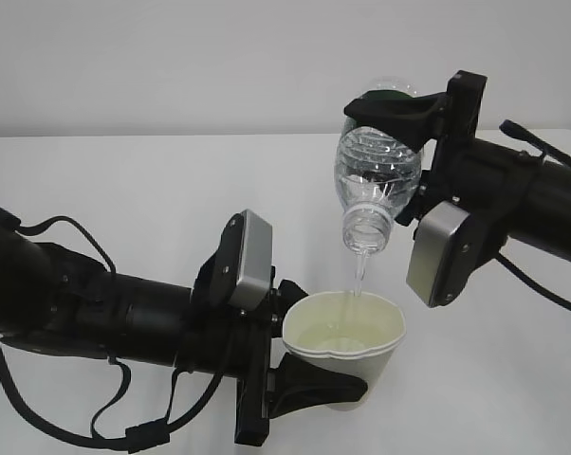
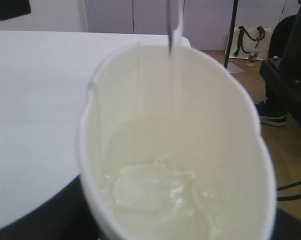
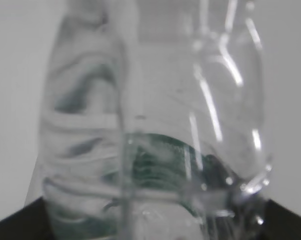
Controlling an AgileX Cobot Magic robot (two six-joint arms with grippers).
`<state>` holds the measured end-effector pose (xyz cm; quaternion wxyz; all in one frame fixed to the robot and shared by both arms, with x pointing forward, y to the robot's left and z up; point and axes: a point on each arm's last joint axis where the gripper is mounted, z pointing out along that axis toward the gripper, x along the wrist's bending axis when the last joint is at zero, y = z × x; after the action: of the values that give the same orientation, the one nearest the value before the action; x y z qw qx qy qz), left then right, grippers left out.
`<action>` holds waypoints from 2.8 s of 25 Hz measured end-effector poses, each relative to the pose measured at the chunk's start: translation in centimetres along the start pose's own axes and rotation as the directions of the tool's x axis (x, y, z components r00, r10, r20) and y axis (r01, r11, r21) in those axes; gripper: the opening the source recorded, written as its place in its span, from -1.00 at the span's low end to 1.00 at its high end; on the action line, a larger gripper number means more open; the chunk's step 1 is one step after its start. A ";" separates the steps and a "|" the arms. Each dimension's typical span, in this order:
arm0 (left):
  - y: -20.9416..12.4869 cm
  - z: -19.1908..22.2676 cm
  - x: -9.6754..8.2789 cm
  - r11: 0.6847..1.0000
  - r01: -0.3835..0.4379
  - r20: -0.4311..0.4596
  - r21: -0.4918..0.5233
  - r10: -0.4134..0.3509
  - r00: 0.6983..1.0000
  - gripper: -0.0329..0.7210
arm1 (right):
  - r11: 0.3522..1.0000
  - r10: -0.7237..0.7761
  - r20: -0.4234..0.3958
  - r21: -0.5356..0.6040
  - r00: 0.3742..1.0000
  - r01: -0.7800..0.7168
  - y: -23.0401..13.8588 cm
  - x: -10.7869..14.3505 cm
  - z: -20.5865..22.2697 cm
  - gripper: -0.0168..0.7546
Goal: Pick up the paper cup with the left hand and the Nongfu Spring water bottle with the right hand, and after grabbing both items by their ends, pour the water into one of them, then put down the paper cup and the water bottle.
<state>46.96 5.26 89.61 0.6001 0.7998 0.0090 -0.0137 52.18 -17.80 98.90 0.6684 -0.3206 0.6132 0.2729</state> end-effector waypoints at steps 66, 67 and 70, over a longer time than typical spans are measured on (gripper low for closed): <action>-0.2 0.0 -0.1 1.000 -0.012 0.011 0.027 0.012 1.000 0.20 | 1.000 -0.009 0.007 -0.002 1.000 0.009 0.0 -0.1 0.0 0.25; -0.2 0.0 -0.1 1.000 -0.012 0.011 0.027 0.012 1.000 0.20 | 1.000 -0.011 0.007 -0.002 1.000 0.011 0.0 -0.1 0.0 0.25; -0.2 0.0 -0.1 1.000 -0.012 0.011 0.027 0.012 1.000 0.20 | 1.000 -0.015 0.007 -0.002 1.000 0.015 0.0 -0.1 0.0 0.25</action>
<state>46.86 5.33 89.37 0.5892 0.8079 0.0008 -0.0144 52.16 -17.79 98.96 0.6722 -0.3251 0.6082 0.2694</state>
